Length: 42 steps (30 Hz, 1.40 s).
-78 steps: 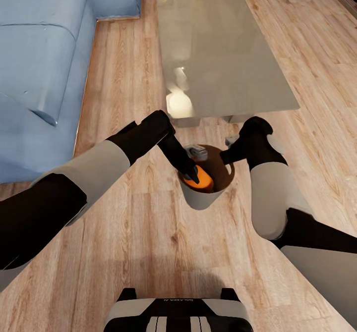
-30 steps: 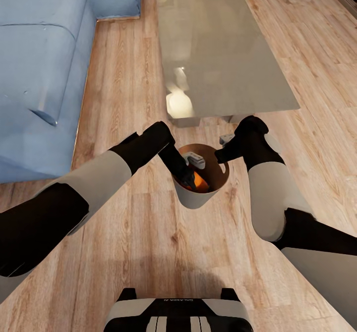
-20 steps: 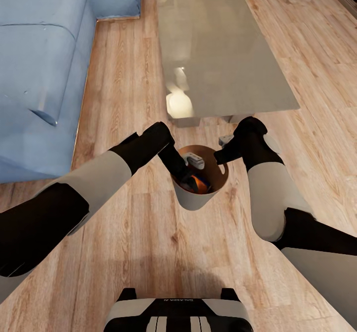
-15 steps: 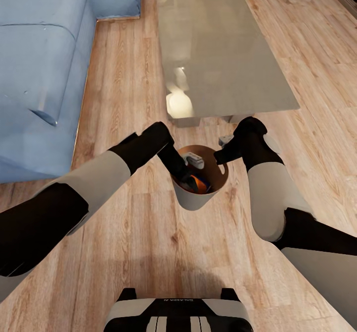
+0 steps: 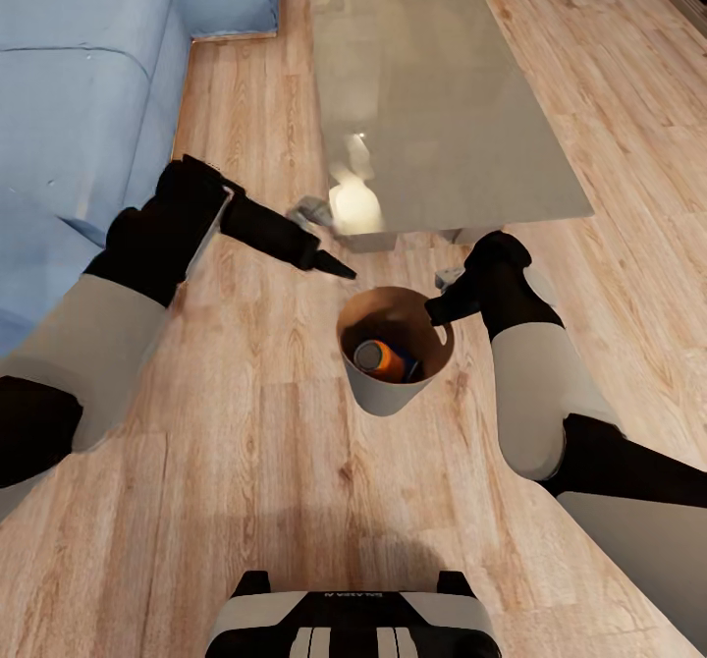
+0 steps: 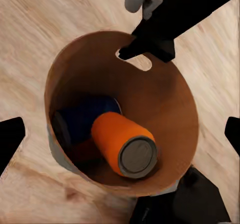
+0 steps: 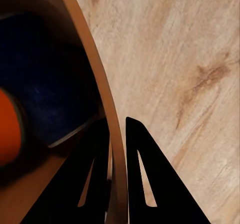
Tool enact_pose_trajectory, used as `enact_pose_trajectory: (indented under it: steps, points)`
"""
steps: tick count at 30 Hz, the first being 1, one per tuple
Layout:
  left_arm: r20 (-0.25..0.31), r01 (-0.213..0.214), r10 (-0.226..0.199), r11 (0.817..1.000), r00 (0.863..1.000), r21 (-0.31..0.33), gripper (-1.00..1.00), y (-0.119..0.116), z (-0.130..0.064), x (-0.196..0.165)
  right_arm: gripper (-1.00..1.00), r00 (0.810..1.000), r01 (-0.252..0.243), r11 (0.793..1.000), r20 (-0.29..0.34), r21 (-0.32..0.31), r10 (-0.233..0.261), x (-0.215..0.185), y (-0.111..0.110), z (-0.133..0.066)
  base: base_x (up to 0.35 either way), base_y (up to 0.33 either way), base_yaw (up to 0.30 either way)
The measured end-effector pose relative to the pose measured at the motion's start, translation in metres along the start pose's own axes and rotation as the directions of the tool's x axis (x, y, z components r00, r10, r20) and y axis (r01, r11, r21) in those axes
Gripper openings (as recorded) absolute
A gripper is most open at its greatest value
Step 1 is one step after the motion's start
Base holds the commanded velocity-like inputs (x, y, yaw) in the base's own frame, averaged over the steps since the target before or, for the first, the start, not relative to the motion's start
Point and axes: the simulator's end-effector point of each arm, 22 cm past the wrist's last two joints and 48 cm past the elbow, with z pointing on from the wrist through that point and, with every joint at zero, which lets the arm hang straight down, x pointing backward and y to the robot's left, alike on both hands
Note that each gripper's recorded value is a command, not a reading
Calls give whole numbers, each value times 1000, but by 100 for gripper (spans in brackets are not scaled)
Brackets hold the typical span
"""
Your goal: Put the three can of soda from the living room inside the tash can in the kitchen.
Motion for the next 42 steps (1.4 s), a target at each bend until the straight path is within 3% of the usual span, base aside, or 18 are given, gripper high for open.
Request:
enact_pose_trajectory:
  steps: [1, 3, 5, 8, 11, 13, 14, 17, 18, 19, 22, 24, 27, 30, 32, 39, 42]
  points:
    - [34, 3, -3, 1000, 999, 0, 100, 5, -18, -4, -100, 1000, 0, 1000, -1, 1, 0, 0, 0, 0, 0, 0, 0]
    - [137, 27, -27, 1000, 990, 4, 100, 23, -86, -5, -100, 1000, -2, 1000, -2, 0, 2, 1, 0, 0, 0, 0, 0]
    - [190, 51, -51, 999, 980, 0, 100, 35, -125, 0, -100, 1000, -4, 1000, -3, 0, 4, 2, 0, 1, 0, 0, 0]
    - [214, 118, -110, 993, 971, -23, 100, 58, -154, 32, -100, 1000, -9, 1000, -2, -3, 9, 2, -1, 1, 0, 0, 0]
    - [202, 208, -198, 978, 959, -27, 100, 77, -150, 81, -100, 1000, -17, 1000, -6, 10, 17, 6, -11, 0, 0, 0, 0]
    - [217, 291, -271, 954, 938, -68, 100, 96, -143, 125, -100, 999, -32, 999, -9, 23, 32, 10, -23, -1, 0, 0, 0]
    - [227, 311, -285, 947, 931, -86, 100, 101, -143, 135, -100, 999, -31, 999, -11, 32, 31, 11, -28, -2, 0, 0, 0]
    - [251, 440, -394, 883, 884, -163, 100, 118, -125, 223, -100, 997, -80, 995, -16, 64, 81, 24, -62, -9, 0, 0, 0]
    - [261, 464, -412, 867, 873, -183, 100, 119, -117, 256, -100, 995, -90, 992, -23, 94, 92, 32, -80, -12, 0, 0, 0]
    - [270, 471, -415, 860, 869, -195, 100, 119, -113, 271, -100, 996, -74, 988, -33, 132, 79, 38, -96, -15, 0, 0, 0]
    - [328, 495, -405, 827, 854, -267, 100, 119, -89, 331, -100, 988, -139, 974, -42, 177, 149, 61, -141, -27, 0, 0, 0]
    - [346, 496, -394, 819, 852, -289, 100, 120, -82, 339, -100, 989, -122, 969, -60, 216, 138, 70, -157, -31, 0, 0, 0]
    - [378, 471, -339, 810, 862, -350, 100, 120, -81, 335, -100, 980, -173, 970, -65, 170, 186, 79, -159, -30, 0, 0, 0]
    - [399, 460, -309, 806, 863, -372, 100, 119, -79, 328, -100, 982, -126, 974, -114, 189, 150, 91, -166, -33, 0, 0, 0]
    - [407, 459, -304, 808, 861, -368, 100, 117, -77, 324, -100, 981, -129, 975, -124, 178, 153, 93, -164, -34, 0, 0, 0]
    - [414, 460, -302, 810, 859, -363, 100, 111, -78, 318, -100, 978, -131, 976, -139, 174, 156, 98, -165, -41, 0, 0, 0]
    - [400, 503, -359, 790, 843, -352, 100, 107, -78, 323, -100, 976, -130, 972, -146, 198, 160, 105, -177, -51, 0, 0, 0]
